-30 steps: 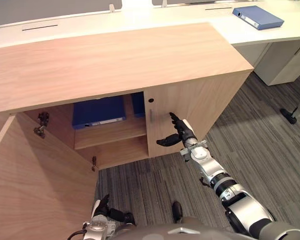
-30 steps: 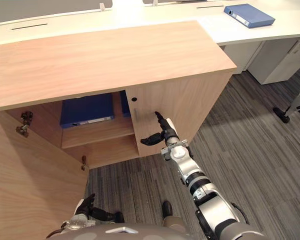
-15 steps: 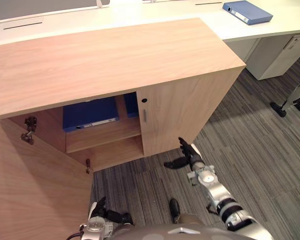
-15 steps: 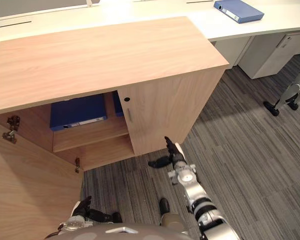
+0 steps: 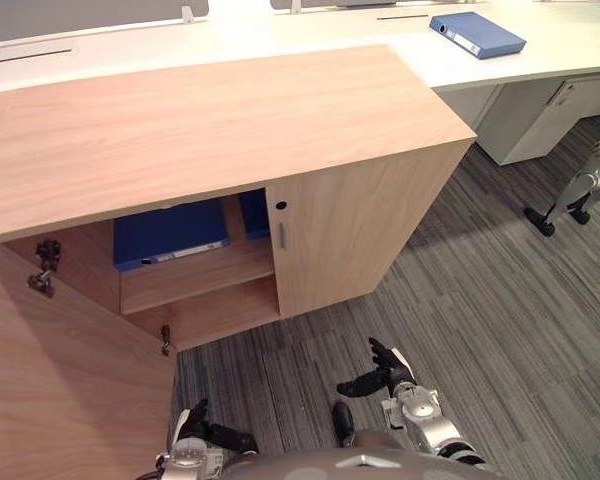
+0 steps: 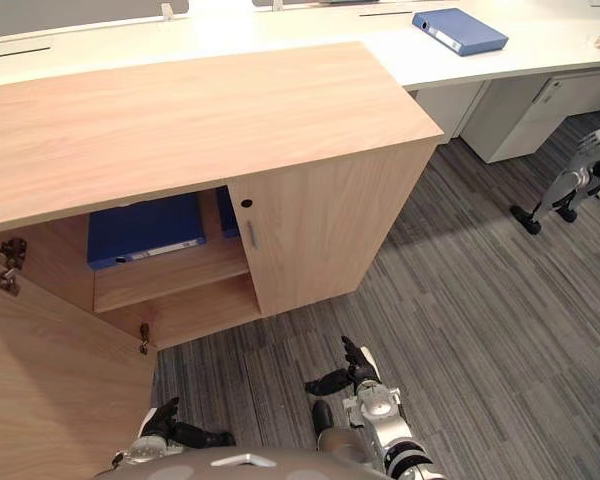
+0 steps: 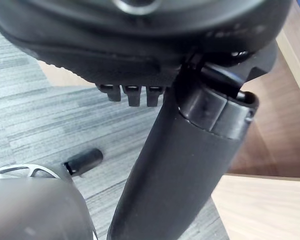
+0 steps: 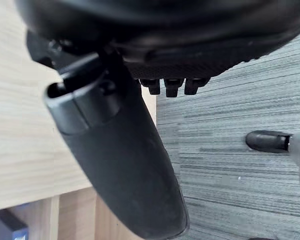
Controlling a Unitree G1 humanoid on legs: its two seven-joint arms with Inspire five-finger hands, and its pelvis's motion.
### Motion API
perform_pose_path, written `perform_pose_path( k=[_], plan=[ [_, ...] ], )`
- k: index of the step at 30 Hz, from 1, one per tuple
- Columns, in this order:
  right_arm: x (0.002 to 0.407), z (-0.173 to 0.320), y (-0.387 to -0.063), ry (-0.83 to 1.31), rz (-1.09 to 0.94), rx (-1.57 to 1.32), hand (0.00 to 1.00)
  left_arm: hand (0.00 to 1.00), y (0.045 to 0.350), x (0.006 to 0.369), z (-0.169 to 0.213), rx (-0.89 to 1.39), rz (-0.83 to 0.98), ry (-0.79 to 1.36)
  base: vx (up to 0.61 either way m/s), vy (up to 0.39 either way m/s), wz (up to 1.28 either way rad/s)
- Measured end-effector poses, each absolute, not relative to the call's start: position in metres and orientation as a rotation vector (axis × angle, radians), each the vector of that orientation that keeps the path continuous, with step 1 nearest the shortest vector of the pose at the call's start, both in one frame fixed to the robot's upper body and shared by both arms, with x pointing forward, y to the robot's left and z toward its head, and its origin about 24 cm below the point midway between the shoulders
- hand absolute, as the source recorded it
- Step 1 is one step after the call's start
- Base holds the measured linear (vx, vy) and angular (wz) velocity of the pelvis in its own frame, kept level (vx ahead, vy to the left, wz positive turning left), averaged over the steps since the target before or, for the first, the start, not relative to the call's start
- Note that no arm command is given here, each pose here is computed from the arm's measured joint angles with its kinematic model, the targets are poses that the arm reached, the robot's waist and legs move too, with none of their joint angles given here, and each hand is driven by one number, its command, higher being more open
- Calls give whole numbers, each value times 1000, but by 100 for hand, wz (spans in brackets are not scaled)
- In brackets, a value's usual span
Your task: Walk over to the cabinet, pick up the folder, carry it to the office cabinet, place the folder inside the office cabinet, then close the office cabinet door
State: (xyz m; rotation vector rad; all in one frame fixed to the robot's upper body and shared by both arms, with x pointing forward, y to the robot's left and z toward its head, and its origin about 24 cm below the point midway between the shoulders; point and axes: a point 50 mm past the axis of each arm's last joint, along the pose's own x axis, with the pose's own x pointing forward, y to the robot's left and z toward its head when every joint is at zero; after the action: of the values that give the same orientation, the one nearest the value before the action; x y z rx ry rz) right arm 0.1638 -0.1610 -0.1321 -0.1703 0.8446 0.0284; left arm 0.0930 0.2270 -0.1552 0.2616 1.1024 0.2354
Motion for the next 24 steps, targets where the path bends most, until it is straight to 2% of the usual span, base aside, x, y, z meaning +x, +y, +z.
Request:
perform_pose_path(
  k=[7,12,24],
  plan=[
    [116,-144,-205,957,-249,-91,100,100,217,104,-154,251,192,1072,19,15,13],
    [88,-154,-205,1042,-303,-40,100,100,214,106,-154,245,187,1066,27,14,12],
    [93,-155,-204,1037,-381,53,100,100,213,89,-158,170,267,1100,18,2,19]
  ],
)
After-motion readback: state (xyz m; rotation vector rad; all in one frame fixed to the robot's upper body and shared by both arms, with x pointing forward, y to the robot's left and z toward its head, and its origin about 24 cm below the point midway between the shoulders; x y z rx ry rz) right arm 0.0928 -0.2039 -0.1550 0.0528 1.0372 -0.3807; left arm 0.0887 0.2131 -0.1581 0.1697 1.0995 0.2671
